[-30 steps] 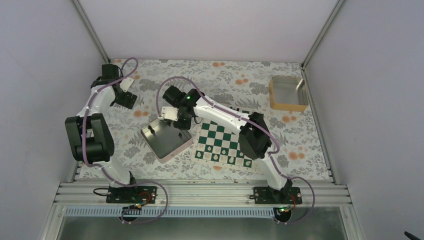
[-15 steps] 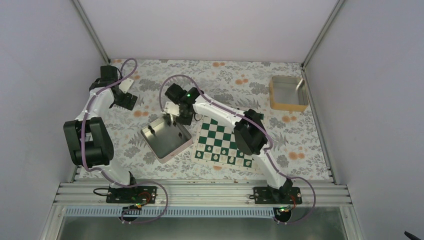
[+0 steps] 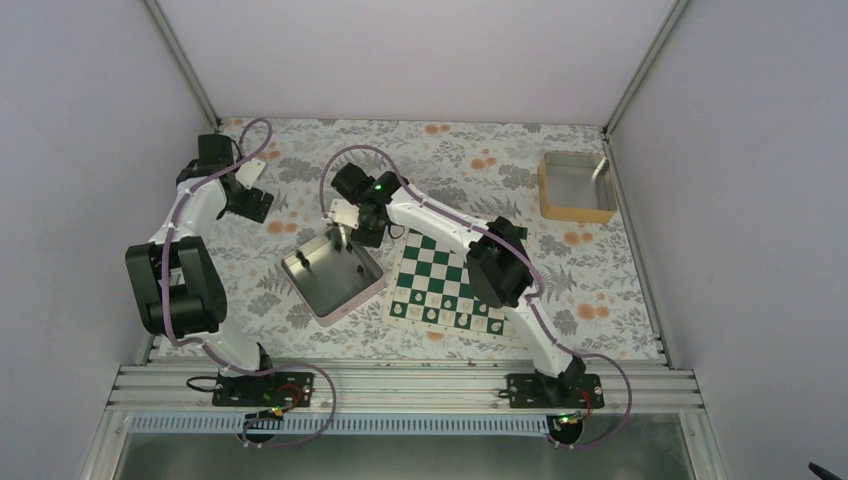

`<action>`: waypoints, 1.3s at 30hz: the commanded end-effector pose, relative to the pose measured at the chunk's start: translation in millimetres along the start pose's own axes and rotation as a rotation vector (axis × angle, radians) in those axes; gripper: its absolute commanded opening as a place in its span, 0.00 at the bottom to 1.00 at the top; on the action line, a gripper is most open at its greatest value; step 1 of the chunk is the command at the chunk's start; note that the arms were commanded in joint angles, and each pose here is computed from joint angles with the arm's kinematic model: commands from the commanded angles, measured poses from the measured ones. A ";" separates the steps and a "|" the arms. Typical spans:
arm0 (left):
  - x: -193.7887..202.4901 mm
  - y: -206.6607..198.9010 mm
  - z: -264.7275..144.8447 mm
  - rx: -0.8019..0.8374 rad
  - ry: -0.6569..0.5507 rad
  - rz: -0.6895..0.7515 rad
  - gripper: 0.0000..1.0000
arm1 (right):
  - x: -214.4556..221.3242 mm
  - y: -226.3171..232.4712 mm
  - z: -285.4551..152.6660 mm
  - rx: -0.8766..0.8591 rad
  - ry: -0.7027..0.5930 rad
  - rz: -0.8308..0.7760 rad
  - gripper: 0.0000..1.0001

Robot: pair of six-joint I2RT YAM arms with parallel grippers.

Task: Set up the chess pieces on the board
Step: Adjust the storage box at the center of the board.

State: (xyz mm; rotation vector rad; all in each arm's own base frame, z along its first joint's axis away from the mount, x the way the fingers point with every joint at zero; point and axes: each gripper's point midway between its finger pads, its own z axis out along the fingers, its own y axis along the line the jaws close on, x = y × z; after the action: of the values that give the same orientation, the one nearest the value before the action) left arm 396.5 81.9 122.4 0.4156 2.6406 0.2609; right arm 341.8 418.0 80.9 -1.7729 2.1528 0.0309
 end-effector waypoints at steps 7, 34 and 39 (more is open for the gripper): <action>2.3 -1.1 1.1 0.008 -0.010 -0.004 1.00 | -12.1 19.5 0.1 -0.100 -0.040 0.031 0.39; 10.7 -5.1 6.2 0.013 -0.002 0.001 1.00 | -14.1 21.4 26.5 -0.098 -0.016 0.024 0.16; 11.9 -4.1 6.3 0.008 -0.004 -0.002 1.00 | -15.4 22.7 29.4 -0.101 -0.016 0.023 0.16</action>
State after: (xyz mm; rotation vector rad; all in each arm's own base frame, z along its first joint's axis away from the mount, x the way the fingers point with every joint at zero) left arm 387.1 79.7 104.8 0.4208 2.6710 0.2406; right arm 332.1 438.2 62.5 -1.7772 2.1987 0.1650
